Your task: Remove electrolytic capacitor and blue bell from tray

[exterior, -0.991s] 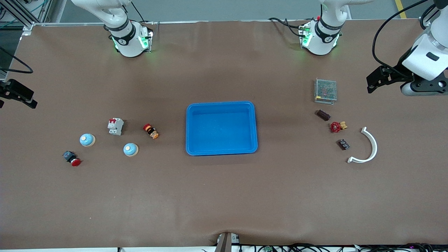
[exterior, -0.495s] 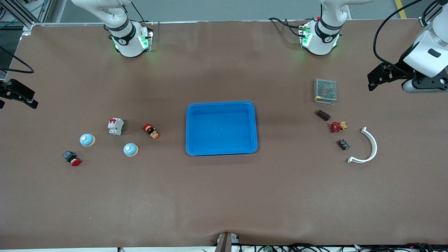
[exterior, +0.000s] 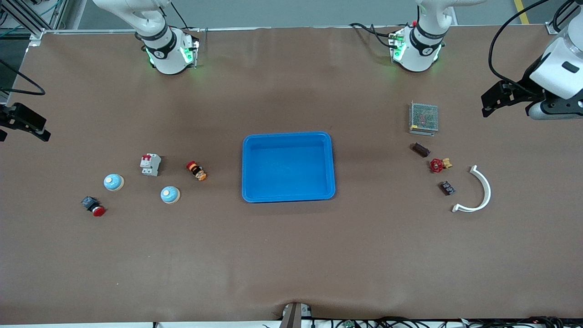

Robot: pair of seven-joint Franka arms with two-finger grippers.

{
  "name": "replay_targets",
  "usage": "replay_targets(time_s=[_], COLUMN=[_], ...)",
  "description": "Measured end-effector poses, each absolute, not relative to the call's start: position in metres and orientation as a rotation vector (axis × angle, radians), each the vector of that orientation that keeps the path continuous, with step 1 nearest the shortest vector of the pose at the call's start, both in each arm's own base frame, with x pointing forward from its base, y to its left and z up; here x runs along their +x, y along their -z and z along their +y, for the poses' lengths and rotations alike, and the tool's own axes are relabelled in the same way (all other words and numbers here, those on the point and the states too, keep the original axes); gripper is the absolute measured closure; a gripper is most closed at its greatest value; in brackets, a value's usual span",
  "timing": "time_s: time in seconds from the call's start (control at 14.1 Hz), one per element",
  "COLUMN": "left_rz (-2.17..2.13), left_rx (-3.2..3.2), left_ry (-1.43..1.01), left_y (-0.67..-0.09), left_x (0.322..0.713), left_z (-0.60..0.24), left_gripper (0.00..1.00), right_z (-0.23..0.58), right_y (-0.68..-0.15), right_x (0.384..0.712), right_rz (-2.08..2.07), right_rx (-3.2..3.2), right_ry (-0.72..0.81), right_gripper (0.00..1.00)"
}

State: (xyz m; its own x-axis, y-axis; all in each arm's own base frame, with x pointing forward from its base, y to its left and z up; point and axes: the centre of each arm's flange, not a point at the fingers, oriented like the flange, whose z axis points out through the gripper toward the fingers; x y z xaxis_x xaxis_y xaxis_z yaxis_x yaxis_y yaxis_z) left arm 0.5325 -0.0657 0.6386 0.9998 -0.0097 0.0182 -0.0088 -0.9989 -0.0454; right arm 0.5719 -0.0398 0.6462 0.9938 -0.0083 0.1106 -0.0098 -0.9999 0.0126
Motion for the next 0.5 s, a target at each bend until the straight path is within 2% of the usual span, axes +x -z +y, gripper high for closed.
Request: replay_targets(time_s=[0.5], left_rz=[0.014], left_rx=[-3.097], left_ry=[0.039], left_y=[-0.6421], left_x=[0.5325], left_z=[-0.0658], left_gripper=[0.00], right_z=[-0.0398], right_y=[-0.6467], right_x=[0.5719], right_rz=[-0.014], right_rx=[3.123], right_ry=[-0.175], right_gripper=[0.00])
